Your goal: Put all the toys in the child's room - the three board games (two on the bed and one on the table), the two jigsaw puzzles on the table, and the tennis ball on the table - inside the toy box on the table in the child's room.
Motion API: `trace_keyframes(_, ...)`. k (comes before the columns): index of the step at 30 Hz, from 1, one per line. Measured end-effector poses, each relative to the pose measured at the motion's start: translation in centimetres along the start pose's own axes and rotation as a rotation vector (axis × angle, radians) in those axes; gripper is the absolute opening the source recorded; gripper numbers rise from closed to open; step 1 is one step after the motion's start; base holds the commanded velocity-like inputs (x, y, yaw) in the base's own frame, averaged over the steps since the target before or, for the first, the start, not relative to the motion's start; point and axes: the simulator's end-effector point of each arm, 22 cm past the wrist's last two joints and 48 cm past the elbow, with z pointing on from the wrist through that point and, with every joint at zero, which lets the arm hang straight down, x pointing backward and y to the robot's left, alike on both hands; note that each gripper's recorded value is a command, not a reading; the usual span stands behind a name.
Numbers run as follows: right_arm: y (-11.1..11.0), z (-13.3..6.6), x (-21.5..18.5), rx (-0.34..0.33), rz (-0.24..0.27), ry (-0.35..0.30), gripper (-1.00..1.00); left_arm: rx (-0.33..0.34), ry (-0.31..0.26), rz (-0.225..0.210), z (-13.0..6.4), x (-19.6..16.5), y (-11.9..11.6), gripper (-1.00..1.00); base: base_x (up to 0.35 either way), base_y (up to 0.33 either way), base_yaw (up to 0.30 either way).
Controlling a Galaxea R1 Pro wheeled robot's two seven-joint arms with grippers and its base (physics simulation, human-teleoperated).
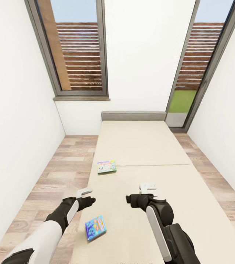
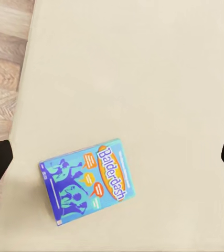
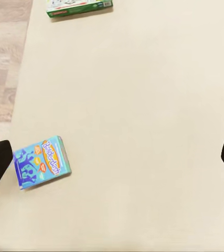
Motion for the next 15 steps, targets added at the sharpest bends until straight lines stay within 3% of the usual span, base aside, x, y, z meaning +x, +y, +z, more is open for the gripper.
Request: trace_keyframes(15,-0.6,0.9,0.9,-0.001,0.025,0.029,1.0,0.012,0.032,0.009,0.9,1.5,-1.2,1.0,0.0,0.0,0.0)
